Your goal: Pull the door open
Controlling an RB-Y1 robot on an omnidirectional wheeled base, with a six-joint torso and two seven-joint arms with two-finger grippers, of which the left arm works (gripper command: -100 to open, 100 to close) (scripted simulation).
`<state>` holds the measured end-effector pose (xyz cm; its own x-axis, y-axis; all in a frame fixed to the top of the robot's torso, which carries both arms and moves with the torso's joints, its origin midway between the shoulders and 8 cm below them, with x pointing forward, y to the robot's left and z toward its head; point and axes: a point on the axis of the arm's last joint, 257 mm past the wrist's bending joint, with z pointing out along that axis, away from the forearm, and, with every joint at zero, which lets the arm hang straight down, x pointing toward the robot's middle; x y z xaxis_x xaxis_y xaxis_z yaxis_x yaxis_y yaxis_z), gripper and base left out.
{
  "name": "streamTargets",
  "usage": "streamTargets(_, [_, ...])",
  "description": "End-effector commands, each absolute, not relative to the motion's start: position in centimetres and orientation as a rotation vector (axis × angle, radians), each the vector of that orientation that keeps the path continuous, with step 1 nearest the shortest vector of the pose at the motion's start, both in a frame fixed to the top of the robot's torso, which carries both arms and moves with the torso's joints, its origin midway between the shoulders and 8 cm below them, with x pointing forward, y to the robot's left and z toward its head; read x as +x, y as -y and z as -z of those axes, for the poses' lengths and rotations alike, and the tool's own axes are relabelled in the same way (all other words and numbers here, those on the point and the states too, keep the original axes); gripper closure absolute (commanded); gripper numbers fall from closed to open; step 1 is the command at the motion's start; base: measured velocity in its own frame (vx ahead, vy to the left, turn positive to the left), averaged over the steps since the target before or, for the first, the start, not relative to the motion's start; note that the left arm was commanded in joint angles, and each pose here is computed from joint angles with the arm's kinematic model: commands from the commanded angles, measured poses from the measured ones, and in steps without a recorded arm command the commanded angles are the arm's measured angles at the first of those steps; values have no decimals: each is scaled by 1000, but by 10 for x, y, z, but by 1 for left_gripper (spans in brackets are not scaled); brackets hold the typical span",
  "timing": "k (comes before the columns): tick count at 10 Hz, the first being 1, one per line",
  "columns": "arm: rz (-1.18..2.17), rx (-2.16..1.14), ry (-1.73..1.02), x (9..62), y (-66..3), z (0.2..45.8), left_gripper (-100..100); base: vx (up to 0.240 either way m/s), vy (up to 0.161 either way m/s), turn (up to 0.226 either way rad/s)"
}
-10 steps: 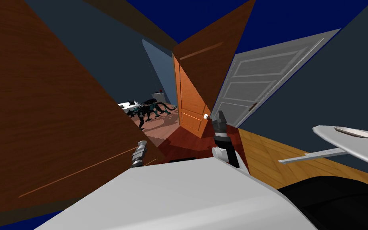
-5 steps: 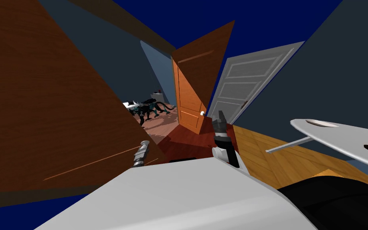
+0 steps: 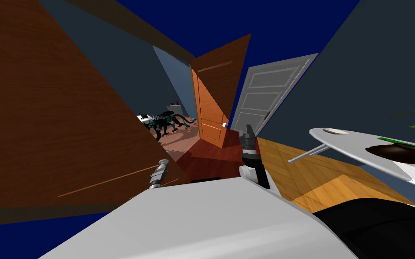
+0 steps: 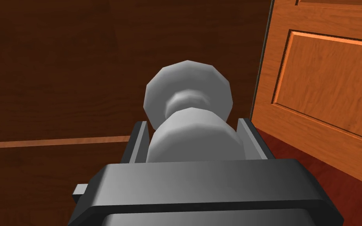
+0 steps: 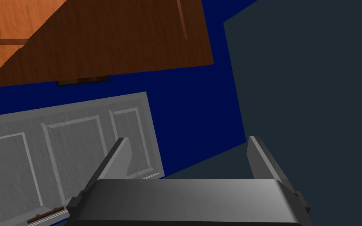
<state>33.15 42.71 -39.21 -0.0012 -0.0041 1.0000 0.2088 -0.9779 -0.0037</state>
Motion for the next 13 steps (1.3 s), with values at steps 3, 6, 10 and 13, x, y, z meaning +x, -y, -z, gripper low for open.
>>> streamTargets(3, [2140,-2139,165,315,-423,392,100,-229,17,-119])
streamTargets(6, [2146,-2155,141,307,-422,393,100,-161,11,-74])
streamTargets(10, [2171,-2173,97,293,-420,392,100,-210,51,-135])
streamTargets(13, [2190,-2189,65,283,-418,392,100,-205,28,-118])
